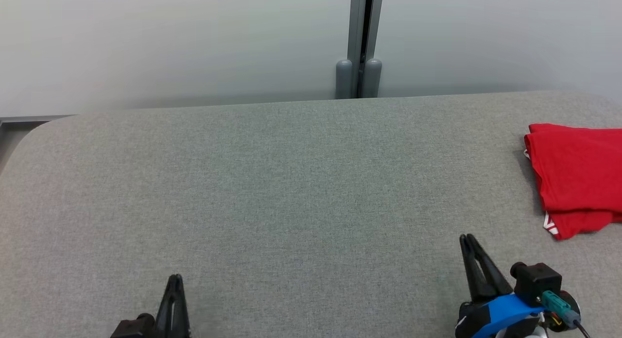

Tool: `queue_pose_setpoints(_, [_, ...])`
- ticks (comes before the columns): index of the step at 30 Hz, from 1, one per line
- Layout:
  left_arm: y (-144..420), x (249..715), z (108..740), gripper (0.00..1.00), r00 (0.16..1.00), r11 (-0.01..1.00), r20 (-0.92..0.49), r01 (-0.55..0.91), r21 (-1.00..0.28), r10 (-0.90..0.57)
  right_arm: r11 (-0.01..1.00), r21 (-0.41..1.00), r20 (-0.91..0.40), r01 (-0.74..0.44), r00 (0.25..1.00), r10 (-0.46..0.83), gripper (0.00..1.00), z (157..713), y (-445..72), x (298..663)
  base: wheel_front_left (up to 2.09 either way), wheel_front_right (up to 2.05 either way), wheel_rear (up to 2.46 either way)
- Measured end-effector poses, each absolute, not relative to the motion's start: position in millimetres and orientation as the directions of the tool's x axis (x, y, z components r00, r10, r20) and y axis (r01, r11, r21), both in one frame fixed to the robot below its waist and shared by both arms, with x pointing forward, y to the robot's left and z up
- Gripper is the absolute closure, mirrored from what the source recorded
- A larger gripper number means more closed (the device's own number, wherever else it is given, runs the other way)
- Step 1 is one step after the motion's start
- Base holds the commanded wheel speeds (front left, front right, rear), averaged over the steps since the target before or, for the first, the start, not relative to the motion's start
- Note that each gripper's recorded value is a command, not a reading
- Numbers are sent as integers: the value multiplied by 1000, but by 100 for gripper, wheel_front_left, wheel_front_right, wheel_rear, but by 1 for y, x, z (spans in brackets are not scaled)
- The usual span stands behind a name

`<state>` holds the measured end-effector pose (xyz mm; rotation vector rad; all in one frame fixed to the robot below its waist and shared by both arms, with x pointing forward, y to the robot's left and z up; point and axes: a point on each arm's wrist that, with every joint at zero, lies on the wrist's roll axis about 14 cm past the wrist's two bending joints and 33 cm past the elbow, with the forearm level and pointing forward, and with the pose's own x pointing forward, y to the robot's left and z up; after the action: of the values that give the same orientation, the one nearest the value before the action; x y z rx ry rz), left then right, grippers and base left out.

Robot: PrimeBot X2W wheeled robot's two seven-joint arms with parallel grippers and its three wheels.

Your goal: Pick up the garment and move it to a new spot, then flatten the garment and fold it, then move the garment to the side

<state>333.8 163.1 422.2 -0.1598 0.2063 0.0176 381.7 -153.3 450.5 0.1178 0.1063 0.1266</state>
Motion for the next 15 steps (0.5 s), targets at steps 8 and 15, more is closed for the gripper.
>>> queue_pose_setpoints(8, [168,331,413,100,965,953,-261,-97,-287,20,963,264,-132,-49,988,86,100,445,-162,379,0,0,0])
queue_pose_setpoints(15, [173,335,415,100,961,908,-276,-143,-395,32,925,380,-133,-1,990,56,100,448,-169,381,0,0,0])
